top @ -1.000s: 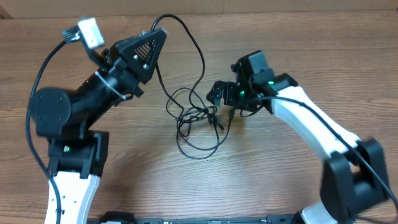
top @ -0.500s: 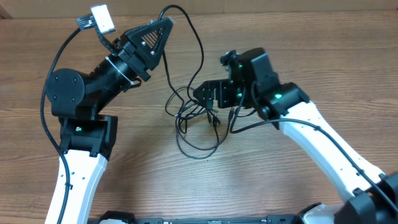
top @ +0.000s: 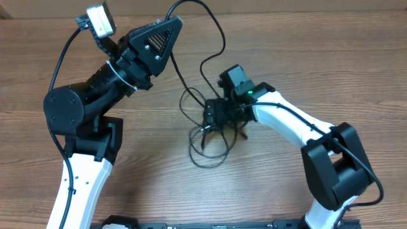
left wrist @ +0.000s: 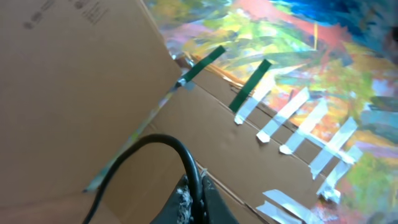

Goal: Untangle cables

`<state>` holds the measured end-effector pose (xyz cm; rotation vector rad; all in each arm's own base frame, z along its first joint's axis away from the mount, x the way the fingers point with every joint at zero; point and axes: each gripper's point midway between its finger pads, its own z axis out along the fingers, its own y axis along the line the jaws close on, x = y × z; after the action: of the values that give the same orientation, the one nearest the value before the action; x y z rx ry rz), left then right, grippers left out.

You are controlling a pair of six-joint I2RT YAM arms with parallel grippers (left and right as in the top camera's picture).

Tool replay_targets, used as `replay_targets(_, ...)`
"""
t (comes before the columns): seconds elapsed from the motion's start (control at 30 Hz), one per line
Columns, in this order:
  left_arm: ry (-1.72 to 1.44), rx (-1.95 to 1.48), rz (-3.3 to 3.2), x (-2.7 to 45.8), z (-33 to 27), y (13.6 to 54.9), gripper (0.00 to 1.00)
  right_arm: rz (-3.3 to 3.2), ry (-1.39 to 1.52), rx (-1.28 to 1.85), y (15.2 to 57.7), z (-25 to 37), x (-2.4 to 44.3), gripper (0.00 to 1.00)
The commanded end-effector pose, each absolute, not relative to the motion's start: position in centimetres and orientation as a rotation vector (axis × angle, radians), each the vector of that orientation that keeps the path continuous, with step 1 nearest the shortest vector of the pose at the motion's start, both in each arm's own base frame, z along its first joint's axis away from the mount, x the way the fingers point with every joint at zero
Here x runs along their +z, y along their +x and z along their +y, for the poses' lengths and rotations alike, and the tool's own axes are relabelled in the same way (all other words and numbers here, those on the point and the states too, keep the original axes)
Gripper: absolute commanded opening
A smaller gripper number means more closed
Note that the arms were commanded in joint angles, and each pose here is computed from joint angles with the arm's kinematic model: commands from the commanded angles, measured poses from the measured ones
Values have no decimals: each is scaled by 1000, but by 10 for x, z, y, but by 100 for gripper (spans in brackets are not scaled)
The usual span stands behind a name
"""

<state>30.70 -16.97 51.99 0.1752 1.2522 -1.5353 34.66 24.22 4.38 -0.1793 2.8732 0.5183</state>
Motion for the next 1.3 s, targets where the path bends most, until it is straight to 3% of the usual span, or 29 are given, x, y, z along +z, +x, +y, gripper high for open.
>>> replay_targets(0.0,183,-1522,1221,534,-155,300,4,2889,1,190,361,184,33,100)
replay_targets(0.2,115,-1417,1208,538,-114,309,4,2951,254,30,365,105,28,100)
replay_targets(0.33,64,-1366,1214,537,-88,315,4,2984,351,131,366,85,27,100)
replay_targets(0.53,64,-1363,1224,535,-85,315,4,2951,-16,829,358,150,51,98)
replay_targets(0.67,65,-1364,1223,535,-86,315,4,2809,-309,1129,348,195,74,100)
replay_targets(0.87,77,-1367,1231,534,-88,314,4,2708,-551,1146,340,240,80,100)
replay_targets(1.27,82,-1385,1233,534,-92,313,4,2561,-867,885,335,292,72,100)
